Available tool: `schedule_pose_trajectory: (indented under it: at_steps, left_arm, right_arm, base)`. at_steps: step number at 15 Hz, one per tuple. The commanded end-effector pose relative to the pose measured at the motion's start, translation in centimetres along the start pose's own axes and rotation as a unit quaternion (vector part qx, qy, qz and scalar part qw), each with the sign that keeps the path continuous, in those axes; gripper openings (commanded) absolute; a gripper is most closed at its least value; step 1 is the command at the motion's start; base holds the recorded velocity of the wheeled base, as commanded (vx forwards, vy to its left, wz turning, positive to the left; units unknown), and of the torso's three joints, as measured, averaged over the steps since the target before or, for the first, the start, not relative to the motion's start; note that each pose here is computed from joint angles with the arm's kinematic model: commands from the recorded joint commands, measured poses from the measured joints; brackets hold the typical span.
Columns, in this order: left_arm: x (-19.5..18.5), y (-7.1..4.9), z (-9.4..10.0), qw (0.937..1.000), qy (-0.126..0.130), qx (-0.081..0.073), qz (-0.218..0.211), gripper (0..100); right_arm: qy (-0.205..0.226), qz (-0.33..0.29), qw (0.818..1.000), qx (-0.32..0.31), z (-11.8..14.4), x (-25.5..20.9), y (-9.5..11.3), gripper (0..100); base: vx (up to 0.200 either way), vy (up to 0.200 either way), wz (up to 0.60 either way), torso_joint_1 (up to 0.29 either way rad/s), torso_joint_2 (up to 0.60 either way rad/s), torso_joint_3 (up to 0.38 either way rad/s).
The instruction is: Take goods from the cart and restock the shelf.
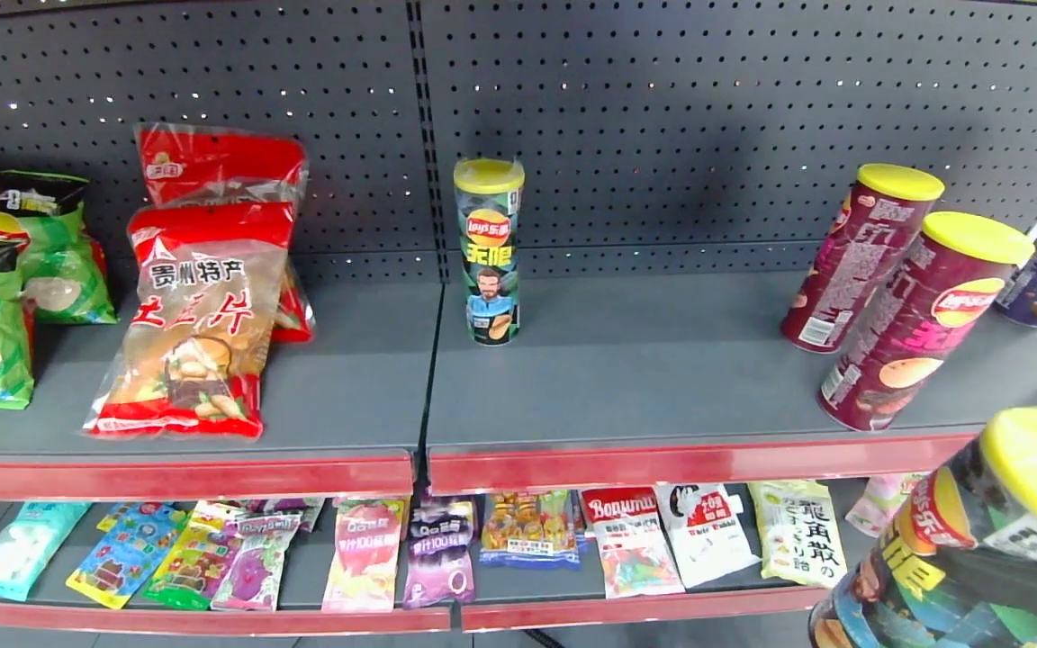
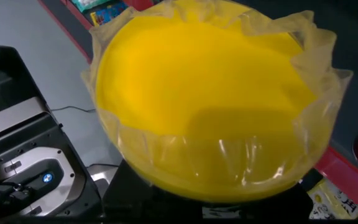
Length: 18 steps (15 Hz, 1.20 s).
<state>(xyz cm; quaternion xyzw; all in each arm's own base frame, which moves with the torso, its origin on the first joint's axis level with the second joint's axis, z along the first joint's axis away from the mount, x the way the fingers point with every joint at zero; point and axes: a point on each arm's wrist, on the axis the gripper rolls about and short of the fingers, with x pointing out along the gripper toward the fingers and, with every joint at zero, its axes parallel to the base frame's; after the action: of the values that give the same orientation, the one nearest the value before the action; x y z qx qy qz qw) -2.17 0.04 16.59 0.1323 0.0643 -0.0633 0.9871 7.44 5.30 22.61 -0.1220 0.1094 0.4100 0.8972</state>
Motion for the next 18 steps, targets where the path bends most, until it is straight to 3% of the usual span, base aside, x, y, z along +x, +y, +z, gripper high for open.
schedule_pose_trajectory:
  at_steps: [1,6,12,18]
  left_arm:
    - [-0.01,0.00,-0.02,1.0000,0.000,0.000,0.000,100]
    - [-0.04,-0.04,-0.11,1.0000,-0.001,0.000,-0.001,100]
    - [-0.04,-0.04,-0.11,1.0000,-0.001,0.000,-0.001,100]
    - [-0.08,-0.07,-0.21,1.0000,-0.002,0.001,-0.001,100]
  right_arm:
    - [0.001,0.001,1.000,0.001,-0.05,0.00,0.02,0]
    - [0.001,0.001,1.000,0.001,0.03,0.05,-0.01,0]
    - [0.002,0.001,1.000,0.000,-0.09,0.05,0.01,0]
    - [0.003,0.001,1.000,0.001,-0.13,0.06,0.02,0]
  base:
    - [0.000,0.000,0.00,0.000,0.00,0.000]
    - [0.000,0.000,0.00,0.000,0.00,0.000]
    - [0.000,0.200,0.00,0.004,0.01,0.003]
    - [0.000,0.000,0.00,0.000,0.00,0.000]
